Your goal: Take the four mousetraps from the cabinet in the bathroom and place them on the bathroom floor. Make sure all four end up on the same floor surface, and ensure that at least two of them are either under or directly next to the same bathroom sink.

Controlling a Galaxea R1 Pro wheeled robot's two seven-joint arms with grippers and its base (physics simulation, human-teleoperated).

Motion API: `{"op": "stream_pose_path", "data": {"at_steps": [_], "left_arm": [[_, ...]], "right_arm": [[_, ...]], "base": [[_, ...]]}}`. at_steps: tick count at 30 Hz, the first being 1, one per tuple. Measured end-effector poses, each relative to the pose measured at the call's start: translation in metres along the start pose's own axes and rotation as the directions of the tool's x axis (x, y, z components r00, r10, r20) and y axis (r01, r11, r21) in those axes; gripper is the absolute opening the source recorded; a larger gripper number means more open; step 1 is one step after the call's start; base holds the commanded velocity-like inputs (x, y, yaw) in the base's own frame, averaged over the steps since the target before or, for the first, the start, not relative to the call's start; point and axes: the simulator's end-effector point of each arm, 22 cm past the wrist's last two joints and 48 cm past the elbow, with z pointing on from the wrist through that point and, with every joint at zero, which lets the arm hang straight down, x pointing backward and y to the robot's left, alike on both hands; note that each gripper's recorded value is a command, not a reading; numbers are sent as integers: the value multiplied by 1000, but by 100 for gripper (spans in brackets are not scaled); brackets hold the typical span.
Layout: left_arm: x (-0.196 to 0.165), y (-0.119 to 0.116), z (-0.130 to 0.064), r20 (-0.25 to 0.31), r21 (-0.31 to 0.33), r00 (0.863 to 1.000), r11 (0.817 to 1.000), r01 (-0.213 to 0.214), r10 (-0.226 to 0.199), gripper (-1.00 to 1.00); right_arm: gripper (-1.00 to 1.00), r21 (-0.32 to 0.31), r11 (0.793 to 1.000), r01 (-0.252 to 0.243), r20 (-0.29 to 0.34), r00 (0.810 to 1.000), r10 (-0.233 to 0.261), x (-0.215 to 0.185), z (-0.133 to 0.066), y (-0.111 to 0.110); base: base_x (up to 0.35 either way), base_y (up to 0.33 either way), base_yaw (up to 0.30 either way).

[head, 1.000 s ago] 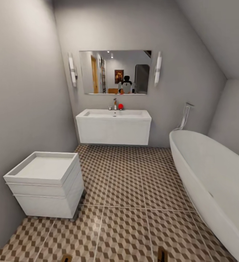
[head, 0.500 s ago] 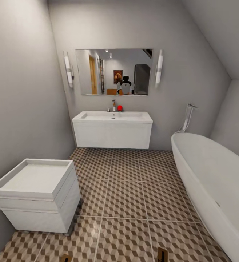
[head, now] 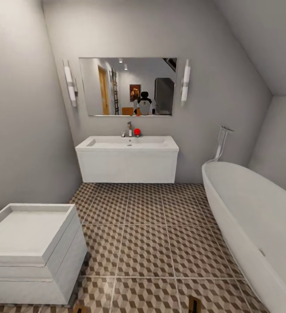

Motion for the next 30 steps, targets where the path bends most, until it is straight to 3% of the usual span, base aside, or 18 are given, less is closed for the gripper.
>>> {"op": "stream_pose_path", "data": {"at_steps": [30], "left_arm": [[1,0,0,-2,1,1000,1000,-1,1,-100]], "right_arm": [[-100,-2,1000,0,0,1000,0,0,0,1]], "base": [[319,-29,0]]}}
